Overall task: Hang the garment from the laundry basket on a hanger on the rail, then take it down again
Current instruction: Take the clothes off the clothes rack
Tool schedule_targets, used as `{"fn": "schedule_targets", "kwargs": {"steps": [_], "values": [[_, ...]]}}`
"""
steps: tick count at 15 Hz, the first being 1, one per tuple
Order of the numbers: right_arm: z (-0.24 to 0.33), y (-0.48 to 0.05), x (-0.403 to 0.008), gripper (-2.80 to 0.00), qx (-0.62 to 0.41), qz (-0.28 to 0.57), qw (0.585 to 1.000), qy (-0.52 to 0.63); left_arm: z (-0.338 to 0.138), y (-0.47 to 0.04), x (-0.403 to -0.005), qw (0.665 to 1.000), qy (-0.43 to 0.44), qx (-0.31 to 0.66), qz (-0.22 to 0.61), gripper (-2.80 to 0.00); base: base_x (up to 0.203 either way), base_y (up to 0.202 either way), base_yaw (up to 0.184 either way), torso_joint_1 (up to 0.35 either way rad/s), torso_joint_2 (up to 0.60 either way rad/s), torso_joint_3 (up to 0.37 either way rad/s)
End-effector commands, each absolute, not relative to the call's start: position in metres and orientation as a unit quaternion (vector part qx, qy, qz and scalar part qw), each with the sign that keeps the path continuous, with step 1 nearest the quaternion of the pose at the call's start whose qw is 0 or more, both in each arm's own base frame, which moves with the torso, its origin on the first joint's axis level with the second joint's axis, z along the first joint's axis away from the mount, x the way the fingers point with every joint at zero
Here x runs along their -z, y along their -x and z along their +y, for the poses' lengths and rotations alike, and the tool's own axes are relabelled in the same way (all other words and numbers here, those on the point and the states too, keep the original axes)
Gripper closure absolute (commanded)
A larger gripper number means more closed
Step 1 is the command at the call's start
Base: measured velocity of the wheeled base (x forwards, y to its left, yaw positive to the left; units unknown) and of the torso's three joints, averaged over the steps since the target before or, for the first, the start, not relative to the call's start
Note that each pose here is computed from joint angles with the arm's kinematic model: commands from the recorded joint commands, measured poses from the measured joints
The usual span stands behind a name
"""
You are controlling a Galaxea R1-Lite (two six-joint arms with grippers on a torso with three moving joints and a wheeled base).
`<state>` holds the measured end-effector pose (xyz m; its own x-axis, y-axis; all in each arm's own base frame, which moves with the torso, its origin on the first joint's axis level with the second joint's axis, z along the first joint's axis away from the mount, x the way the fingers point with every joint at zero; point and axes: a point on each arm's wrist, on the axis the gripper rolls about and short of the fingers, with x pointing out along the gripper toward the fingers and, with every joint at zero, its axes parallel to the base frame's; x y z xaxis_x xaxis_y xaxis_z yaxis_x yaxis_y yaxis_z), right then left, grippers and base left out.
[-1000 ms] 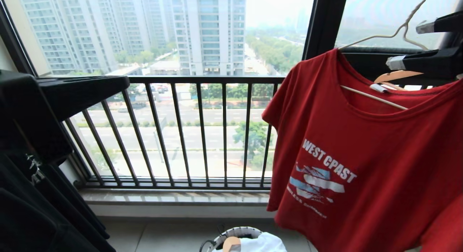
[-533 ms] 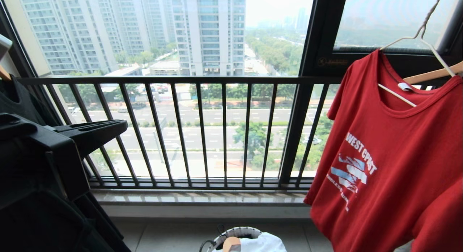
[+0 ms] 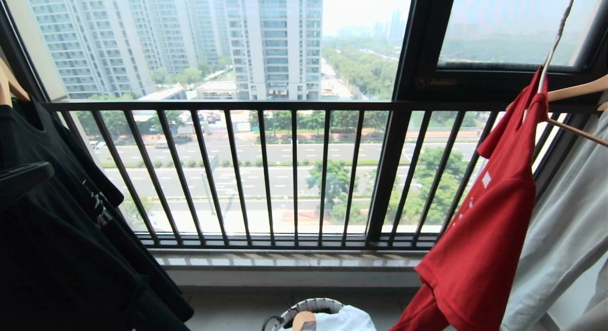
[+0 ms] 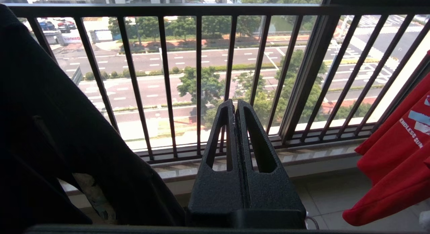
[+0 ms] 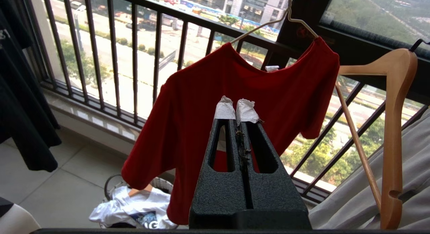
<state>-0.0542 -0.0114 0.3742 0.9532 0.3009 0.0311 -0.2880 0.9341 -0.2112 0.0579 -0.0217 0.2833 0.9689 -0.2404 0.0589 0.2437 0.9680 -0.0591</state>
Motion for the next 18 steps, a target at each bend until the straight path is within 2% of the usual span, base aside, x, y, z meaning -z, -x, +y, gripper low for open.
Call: {"fn": "schedule_targets", "kwargs": {"steps": [1,4,7,9,11,14,18], "values": [[-0.023,0.102,-0.351,0.0,-0.149,-0.074,0.986,0.033,0.002,-0.008,-0.278,0.992,0.052,0.046,-0.105,0.0,0.0,0.0,0.0,0.0,0.0,0.0],[-0.029,0.138,-0.315,0.0,-0.142,-0.078,0.987,-0.013,0.008,0.04,-0.254,0.985,0.056,-0.054,-0.155,0.0,0.0,0.0,0.0,0.0,0.0,0.0],[-0.02,0.156,-0.284,0.0,-0.104,-0.053,0.992,-0.041,0.007,0.059,-0.213,0.985,0.046,-0.094,-0.139,0.0,0.0,0.0,0.0,0.0,0.0,0.0],[-0.019,0.155,-0.274,0.0,-0.083,-0.012,0.993,-0.078,0.006,0.06,-0.181,0.987,0.036,-0.1,-0.125,0.0,0.0,0.0,0.0,0.0,0.0,0.0],[-0.017,0.155,-0.275,0.0,-0.063,-0.018,0.994,-0.089,0.005,0.055,-0.153,0.991,0.027,-0.087,-0.103,0.0,0.0,0.0,0.0,0.0,0.0,0.0],[-0.003,0.147,-0.265,0.0,-0.037,0.001,0.996,-0.086,0.004,0.047,-0.13,0.995,0.021,-0.068,-0.075,0.0,0.0,0.0,0.0,0.0,0.0,0.0],[0.0,0.117,-0.194,0.0,-0.032,0.056,0.995,-0.076,0.002,0.035,-0.104,0.999,0.0,-0.039,-0.028,0.0,0.0,0.0,0.0,0.0,0.0,0.0]]}}
